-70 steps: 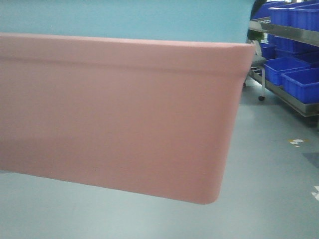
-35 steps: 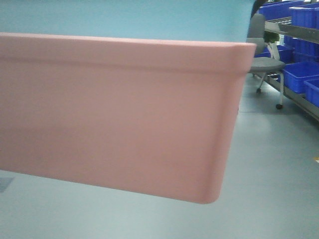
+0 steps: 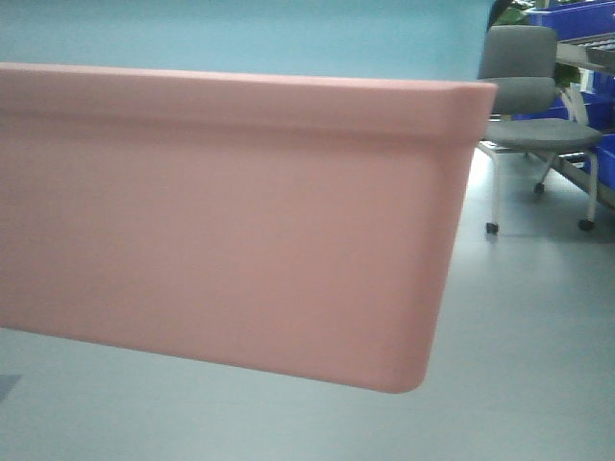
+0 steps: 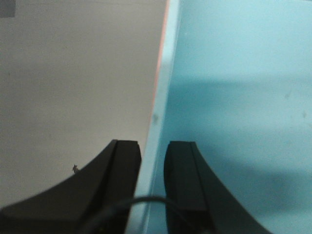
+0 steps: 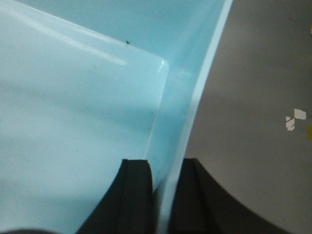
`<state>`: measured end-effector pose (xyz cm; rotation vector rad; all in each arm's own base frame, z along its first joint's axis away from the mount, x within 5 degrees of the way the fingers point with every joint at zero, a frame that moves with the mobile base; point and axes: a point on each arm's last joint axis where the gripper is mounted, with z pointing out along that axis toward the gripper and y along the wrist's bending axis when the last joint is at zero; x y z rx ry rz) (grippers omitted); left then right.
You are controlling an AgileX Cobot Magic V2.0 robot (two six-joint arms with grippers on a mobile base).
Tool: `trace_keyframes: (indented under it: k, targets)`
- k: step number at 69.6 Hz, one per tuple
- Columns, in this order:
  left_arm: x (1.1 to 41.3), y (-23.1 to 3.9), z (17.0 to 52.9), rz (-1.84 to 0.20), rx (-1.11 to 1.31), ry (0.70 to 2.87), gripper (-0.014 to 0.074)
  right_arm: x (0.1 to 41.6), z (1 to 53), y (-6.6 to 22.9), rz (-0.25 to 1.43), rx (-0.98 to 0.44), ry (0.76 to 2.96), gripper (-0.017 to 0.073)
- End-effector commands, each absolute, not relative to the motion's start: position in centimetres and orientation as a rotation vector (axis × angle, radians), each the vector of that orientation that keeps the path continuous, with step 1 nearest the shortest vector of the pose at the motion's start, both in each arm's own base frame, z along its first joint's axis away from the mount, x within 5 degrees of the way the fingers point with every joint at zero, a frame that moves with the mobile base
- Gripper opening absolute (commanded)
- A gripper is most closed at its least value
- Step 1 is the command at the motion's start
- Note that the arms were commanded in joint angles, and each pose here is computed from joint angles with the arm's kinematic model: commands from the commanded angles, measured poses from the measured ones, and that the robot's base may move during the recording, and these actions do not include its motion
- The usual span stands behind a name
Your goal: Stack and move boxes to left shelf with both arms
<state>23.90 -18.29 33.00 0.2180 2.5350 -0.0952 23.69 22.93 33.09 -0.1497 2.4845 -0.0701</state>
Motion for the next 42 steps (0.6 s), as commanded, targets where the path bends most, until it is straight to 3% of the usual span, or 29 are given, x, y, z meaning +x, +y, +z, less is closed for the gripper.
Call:
trace_keyframes:
  k: [1, 42]
  targets:
    - [22.57, -21.01, 37.05, -0.498, 0.275, 2.316, -0.0012, 23.69, 36.58, 25.33, 0.282, -0.266, 2.249, 0.0058]
    - [22.57, -21.01, 37.05, -0.498, 0.275, 2.316, -0.0012, 23.69, 36.59, 25.34, 0.283, -0.267, 2.249, 0.0058]
